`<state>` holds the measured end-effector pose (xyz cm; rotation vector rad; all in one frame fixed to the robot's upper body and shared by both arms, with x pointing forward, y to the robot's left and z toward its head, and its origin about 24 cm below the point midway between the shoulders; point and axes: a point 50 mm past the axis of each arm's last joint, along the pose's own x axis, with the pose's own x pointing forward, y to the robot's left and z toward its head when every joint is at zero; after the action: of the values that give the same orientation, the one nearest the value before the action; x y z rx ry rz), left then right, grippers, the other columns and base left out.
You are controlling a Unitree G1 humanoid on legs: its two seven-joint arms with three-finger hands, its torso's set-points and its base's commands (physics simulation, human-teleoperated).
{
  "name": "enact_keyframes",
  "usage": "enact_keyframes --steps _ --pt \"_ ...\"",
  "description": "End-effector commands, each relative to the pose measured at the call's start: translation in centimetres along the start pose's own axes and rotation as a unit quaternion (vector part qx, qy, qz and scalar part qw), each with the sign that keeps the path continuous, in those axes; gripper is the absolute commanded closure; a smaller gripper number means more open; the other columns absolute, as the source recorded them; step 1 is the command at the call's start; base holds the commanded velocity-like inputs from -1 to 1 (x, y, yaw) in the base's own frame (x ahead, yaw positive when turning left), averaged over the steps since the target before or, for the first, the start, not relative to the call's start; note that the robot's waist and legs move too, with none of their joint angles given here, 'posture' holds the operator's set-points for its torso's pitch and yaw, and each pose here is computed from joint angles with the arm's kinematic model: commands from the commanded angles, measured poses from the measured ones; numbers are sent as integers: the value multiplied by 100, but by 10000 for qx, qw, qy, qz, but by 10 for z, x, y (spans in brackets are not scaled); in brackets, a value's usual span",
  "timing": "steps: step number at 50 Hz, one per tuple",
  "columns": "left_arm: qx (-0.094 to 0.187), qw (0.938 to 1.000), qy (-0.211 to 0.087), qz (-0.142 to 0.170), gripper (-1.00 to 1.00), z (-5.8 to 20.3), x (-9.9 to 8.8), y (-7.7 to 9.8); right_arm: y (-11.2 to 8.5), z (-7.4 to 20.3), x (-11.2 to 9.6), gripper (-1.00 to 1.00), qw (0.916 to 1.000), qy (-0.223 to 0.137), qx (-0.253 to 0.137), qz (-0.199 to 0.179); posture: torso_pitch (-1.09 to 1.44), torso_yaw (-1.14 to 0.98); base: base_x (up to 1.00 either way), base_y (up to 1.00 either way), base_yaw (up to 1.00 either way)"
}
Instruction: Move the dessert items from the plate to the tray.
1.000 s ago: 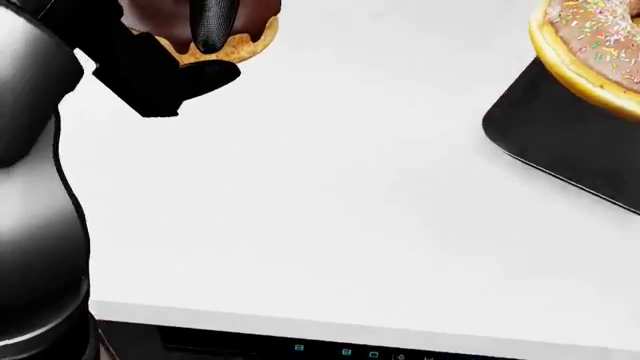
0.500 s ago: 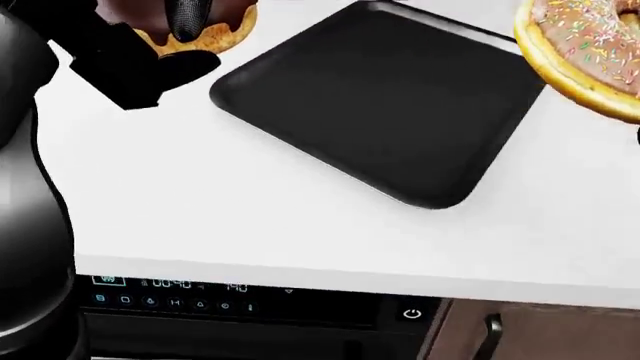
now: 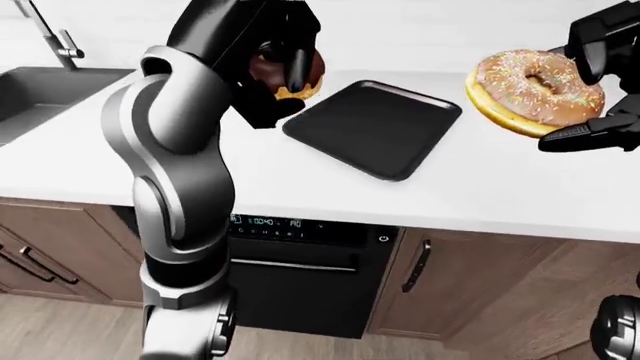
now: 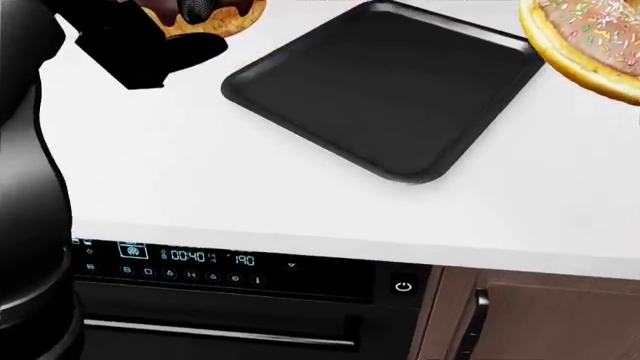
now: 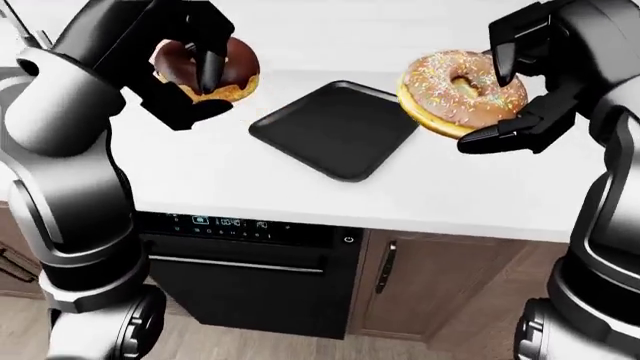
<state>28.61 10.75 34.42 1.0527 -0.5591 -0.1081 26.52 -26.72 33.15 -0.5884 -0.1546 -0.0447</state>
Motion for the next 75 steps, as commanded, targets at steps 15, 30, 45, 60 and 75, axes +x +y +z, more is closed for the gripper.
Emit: enact_keyframes --steps 15,30,45,60,75 --pt "68 9996 -37 272 100 3 -1 13 -4 8 -5 100 9996 -231 -12 -143 0 0 55 0 0" --pt "105 9995 -94 286 100 9 0 21 -7 11 -7 100 9997 -217 -41 -111 0 0 0 -7 -63" --pt "148 9994 -148 280 100 14 1 24 -13 14 -11 100 9996 -216 66 -181 0 0 0 -2 -44" --pt "159 9994 -247 188 100 24 1 17 -16 16 -12 98 9995 -246 -9 -189 0 0 0 0 -27" --pt "-58 9976 -660 -211 100 60 10 -33 -37 -1 -16 98 9977 229 -2 -645 0 0 0 0 0"
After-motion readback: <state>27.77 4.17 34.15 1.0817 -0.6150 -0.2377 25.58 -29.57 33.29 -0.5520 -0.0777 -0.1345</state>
